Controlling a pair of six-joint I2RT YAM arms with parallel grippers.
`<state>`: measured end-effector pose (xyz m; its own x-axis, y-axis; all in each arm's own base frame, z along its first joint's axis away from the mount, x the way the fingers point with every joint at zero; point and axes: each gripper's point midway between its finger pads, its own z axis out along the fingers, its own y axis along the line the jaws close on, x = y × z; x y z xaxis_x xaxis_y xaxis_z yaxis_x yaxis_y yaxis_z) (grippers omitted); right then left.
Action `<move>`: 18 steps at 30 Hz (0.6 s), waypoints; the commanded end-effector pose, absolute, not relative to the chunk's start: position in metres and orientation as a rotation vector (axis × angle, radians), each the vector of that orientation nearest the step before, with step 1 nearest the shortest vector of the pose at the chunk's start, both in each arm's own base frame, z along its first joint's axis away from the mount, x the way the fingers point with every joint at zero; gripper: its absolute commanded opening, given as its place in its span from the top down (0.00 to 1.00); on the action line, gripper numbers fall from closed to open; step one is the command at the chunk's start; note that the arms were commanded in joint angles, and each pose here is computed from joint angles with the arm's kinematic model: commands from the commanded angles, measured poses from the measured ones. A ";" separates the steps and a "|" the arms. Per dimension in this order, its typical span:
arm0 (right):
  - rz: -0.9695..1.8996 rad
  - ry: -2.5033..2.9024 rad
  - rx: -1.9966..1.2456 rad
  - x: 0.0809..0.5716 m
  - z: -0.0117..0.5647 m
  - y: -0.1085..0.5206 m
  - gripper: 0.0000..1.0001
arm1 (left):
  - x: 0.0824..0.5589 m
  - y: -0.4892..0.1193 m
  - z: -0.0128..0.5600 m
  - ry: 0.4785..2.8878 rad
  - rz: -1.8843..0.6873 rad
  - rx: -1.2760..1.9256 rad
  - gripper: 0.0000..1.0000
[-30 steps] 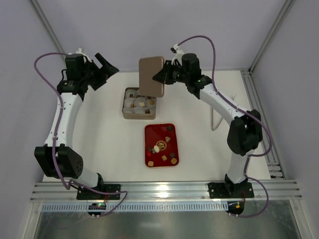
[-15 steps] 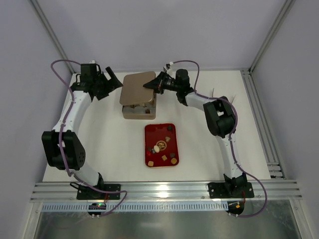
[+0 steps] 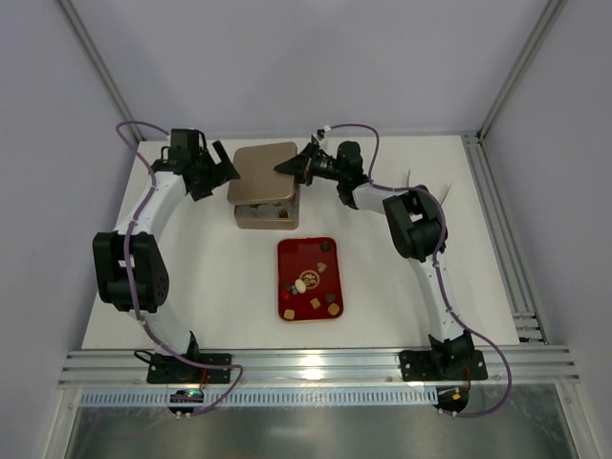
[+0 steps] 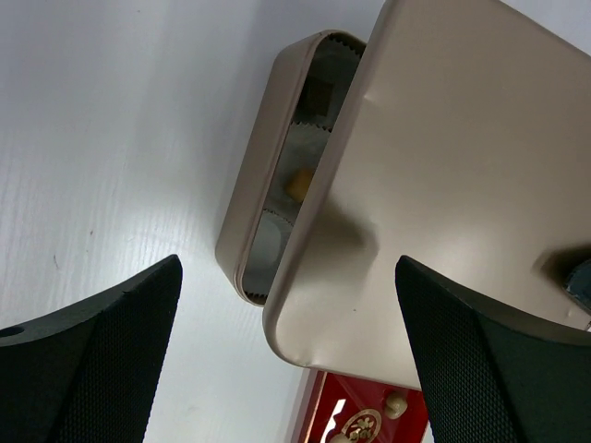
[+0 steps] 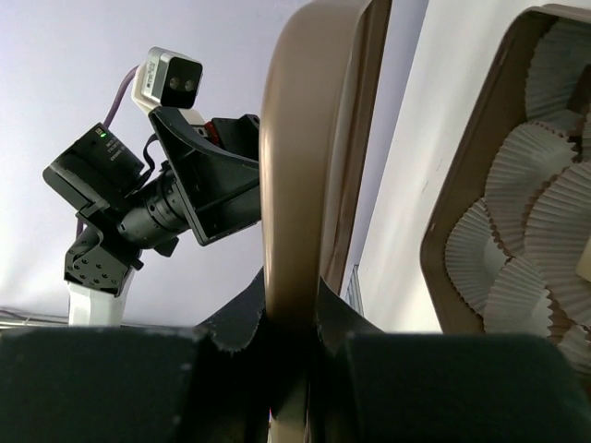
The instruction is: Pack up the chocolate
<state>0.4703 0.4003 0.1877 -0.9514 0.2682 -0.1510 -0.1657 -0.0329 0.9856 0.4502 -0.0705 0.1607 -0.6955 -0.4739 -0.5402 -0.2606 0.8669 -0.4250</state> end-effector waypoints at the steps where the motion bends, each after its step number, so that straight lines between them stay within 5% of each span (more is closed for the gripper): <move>1: 2.068 1.880 0.019 0.471 0.201 0.401 0.96 | 0.461 -0.072 0.158 2.342 -0.415 -0.502 0.06; 18: 2.047 1.972 0.049 0.475 0.157 0.404 0.96 | 0.466 -0.089 0.121 2.393 -0.519 -0.516 0.07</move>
